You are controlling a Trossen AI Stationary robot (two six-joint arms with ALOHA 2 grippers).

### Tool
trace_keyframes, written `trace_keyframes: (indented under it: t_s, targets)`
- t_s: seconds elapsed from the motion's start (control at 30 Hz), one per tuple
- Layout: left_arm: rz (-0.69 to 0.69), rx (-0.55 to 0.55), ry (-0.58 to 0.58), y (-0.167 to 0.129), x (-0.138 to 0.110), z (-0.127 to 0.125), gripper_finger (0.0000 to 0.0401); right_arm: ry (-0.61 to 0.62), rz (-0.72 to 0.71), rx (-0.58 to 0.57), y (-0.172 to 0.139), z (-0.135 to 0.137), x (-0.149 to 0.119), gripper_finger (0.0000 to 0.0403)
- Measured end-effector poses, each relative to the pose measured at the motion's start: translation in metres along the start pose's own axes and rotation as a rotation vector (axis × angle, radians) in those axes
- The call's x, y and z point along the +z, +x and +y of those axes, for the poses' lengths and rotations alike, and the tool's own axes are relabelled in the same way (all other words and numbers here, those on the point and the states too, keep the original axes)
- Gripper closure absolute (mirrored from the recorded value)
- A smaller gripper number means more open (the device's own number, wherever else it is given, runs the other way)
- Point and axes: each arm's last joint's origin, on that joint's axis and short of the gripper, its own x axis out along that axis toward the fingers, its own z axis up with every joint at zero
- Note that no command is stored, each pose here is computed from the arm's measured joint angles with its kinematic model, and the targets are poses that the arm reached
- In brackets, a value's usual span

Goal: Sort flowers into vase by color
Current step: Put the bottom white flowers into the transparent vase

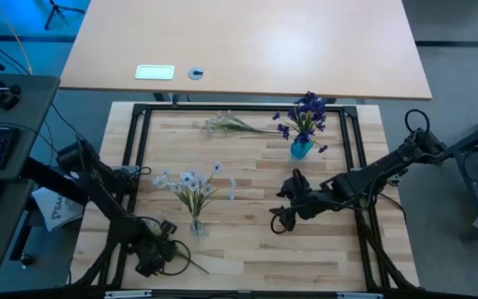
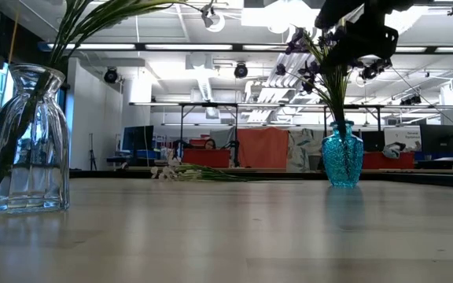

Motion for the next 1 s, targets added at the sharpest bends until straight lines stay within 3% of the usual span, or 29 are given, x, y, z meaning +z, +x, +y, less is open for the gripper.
trace_keyframes:
  t_s: [0.3, 0.47, 0.67, 1.0]
  targets:
    - [0.013, 0.006, -0.041, 0.007, 0.022, 0.005, 0.0401, -0.012, 0.000, 0.000, 0.000, 0.000, 0.000, 0.0100]
    - [-0.155, 0.002, 0.045, -0.012, 0.043, 0.001, 0.0401, -0.036, 0.000, -0.002, 0.000, 0.000, 0.000, 0.0100]
    - [-0.212, -0.042, 0.124, -0.010, 0.050, 0.000, 0.0401, -0.046, -0.003, -0.004, 0.000, 0.000, 0.000, 0.0100]
    - [-0.123, 0.007, 0.121, 0.005, 0.047, 0.011, 0.0401, -0.047, -0.001, -0.005, 0.000, 0.000, 0.000, 0.0100]
